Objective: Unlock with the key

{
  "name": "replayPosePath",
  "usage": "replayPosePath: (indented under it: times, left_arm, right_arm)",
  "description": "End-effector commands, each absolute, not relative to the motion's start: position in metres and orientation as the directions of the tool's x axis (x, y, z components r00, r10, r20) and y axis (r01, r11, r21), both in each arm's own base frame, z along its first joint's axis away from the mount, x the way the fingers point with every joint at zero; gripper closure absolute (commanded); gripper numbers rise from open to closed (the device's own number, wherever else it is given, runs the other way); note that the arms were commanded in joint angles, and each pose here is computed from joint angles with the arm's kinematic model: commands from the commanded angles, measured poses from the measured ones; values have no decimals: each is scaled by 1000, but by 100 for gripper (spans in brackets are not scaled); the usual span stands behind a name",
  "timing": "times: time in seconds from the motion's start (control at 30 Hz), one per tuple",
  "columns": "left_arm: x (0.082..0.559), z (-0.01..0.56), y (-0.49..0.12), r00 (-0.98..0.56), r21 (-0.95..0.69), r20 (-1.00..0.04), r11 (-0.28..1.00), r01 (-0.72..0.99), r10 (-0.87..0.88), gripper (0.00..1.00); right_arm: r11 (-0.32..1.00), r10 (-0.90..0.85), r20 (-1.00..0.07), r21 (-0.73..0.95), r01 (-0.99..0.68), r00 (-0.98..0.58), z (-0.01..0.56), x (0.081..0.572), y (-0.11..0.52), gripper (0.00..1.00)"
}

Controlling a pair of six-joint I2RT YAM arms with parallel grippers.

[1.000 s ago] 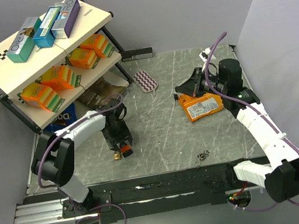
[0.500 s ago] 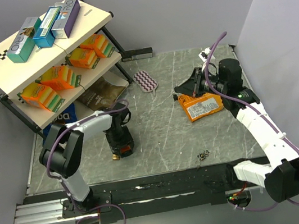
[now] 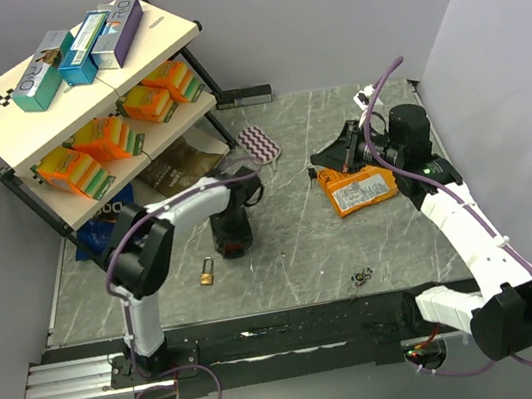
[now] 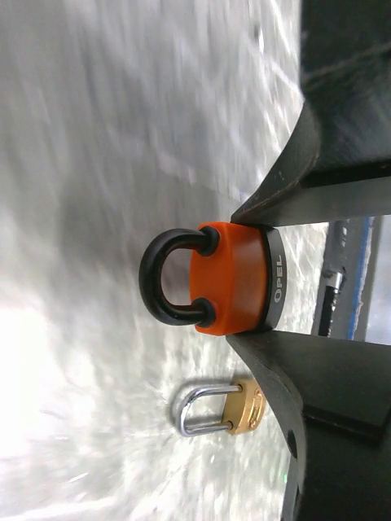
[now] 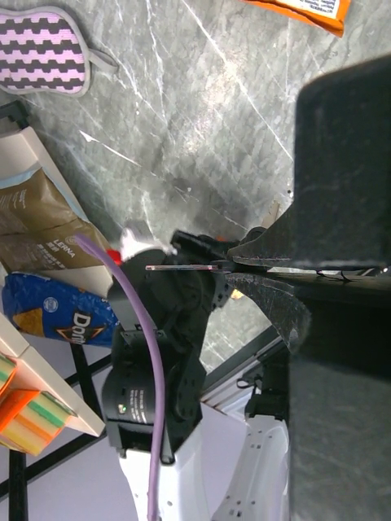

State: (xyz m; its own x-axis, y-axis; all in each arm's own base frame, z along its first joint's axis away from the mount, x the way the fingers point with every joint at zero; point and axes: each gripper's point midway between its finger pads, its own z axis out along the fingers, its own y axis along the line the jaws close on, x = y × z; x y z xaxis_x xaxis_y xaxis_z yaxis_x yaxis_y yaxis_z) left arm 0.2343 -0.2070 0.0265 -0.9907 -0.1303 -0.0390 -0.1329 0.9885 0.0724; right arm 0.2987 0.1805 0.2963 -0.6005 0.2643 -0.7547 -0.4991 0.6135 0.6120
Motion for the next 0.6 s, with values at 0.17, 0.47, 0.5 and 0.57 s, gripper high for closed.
replayPosePath:
  times: [0.17, 0.47, 0.5, 0.57]
  left_arm:
    - [266, 69, -232, -984, 128, -174, 991, -46, -23, 99]
    - [342, 176, -294, -931, -500, -232, 855, -133, -281, 99]
    - [349, 188, -298, -923, -556, -230, 820, -136, -309, 99]
    - [363, 221, -309, -906, -689, -217, 714, -121, -363, 99]
  right_arm:
    - [634, 259, -806, 558, -535, -533, 317, 304, 176, 100]
    - [653, 250, -813, 543, -528, -526, 318, 301, 174, 100]
    - [651, 247, -812, 544, -530, -529, 318, 300, 176, 100]
    - [656, 238, -813, 538, -529, -532, 317, 299, 177, 100]
